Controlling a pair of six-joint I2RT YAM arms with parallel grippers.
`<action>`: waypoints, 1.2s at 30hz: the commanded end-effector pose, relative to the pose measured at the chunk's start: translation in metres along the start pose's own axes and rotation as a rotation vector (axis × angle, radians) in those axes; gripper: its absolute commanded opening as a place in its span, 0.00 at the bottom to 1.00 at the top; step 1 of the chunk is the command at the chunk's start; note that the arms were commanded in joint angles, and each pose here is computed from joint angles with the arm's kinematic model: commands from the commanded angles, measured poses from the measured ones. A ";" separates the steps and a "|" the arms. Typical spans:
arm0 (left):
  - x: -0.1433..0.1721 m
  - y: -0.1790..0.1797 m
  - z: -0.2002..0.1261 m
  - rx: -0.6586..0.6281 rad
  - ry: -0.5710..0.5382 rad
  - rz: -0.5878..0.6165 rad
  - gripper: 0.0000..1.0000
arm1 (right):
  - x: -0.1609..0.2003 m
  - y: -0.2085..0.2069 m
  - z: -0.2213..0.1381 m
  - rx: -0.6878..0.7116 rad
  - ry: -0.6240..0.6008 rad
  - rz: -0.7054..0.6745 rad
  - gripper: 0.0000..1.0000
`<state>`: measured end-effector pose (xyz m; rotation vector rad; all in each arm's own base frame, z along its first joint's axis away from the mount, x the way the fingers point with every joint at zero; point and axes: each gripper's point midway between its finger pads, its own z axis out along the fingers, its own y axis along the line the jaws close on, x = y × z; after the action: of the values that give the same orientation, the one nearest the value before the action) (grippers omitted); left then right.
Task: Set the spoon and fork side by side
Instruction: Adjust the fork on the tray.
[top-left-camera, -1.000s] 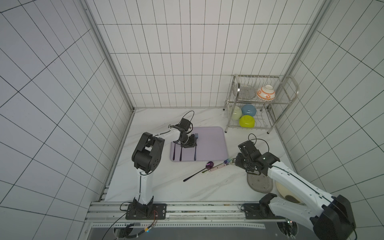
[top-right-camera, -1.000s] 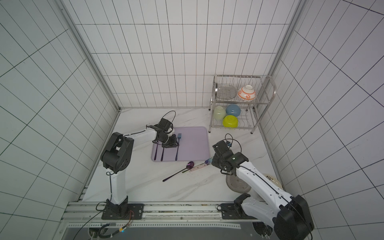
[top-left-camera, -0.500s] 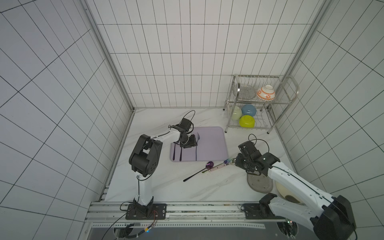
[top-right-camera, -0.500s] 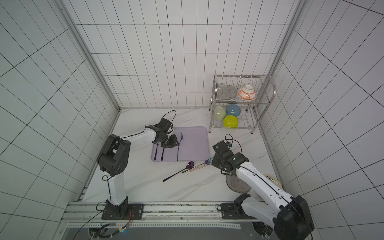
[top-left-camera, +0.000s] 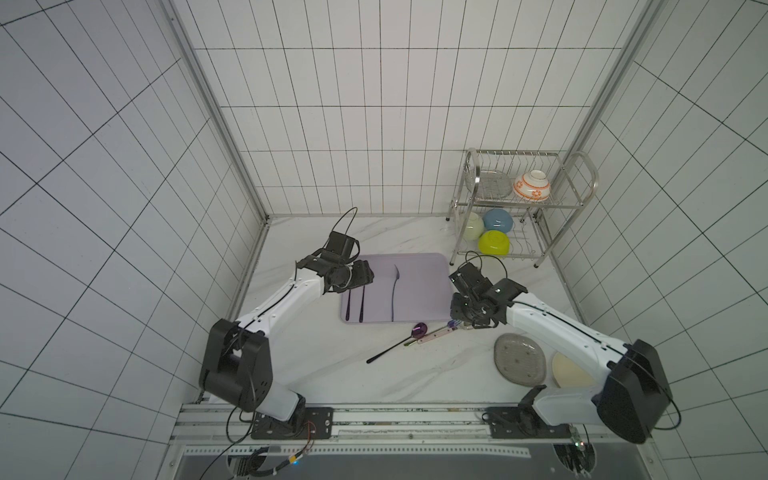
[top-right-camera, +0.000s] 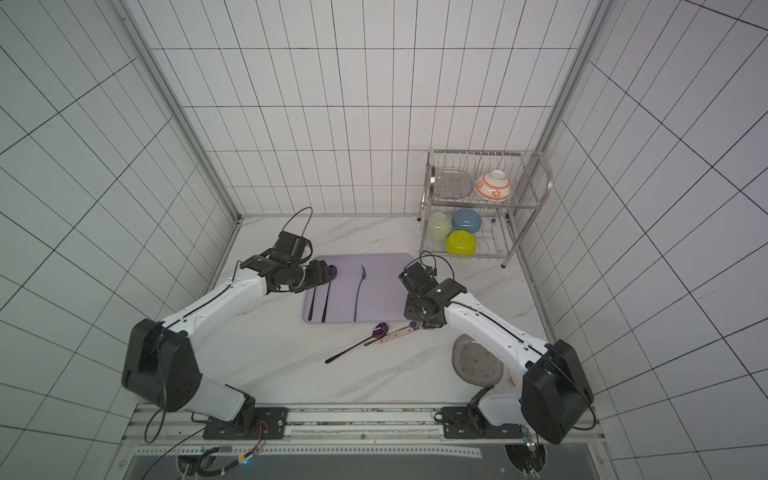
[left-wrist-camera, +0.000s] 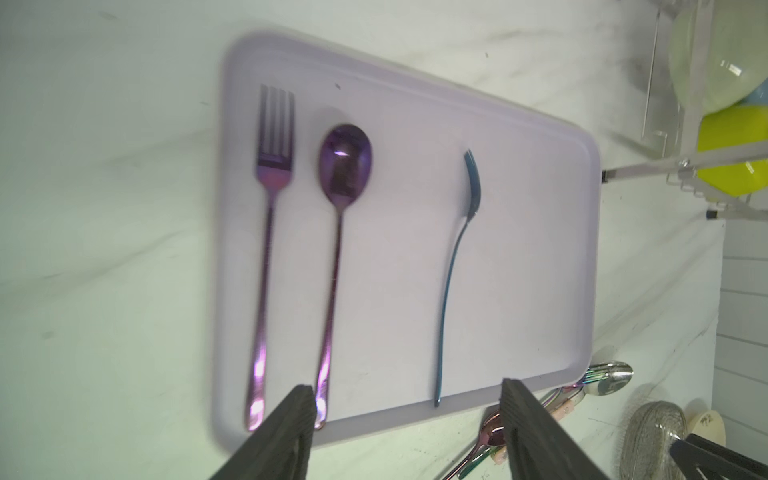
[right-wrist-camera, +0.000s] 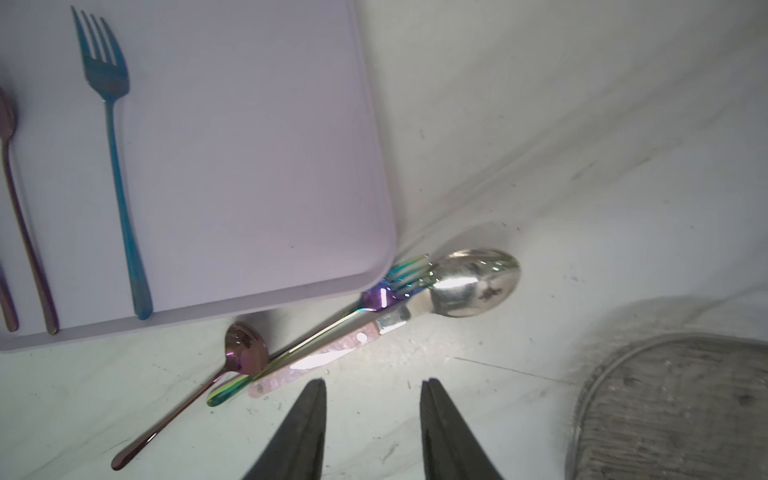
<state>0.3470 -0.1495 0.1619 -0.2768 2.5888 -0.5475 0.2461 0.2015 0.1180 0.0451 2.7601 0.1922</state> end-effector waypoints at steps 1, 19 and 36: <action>0.011 0.035 -0.028 -0.096 -0.024 -0.053 0.75 | -0.001 0.038 0.013 -0.011 0.043 -0.082 0.40; 0.051 0.081 -0.095 -0.147 -0.170 -0.108 0.98 | -0.033 0.167 0.108 -0.047 0.141 -0.108 0.35; 0.062 0.078 -0.094 -0.102 -0.151 -0.080 0.98 | -0.032 0.157 0.151 0.021 0.191 -0.070 0.22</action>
<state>0.2388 -0.0651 0.1774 -0.4649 2.4814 -0.3978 0.3327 0.3827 0.0294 -0.0912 2.9096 0.2264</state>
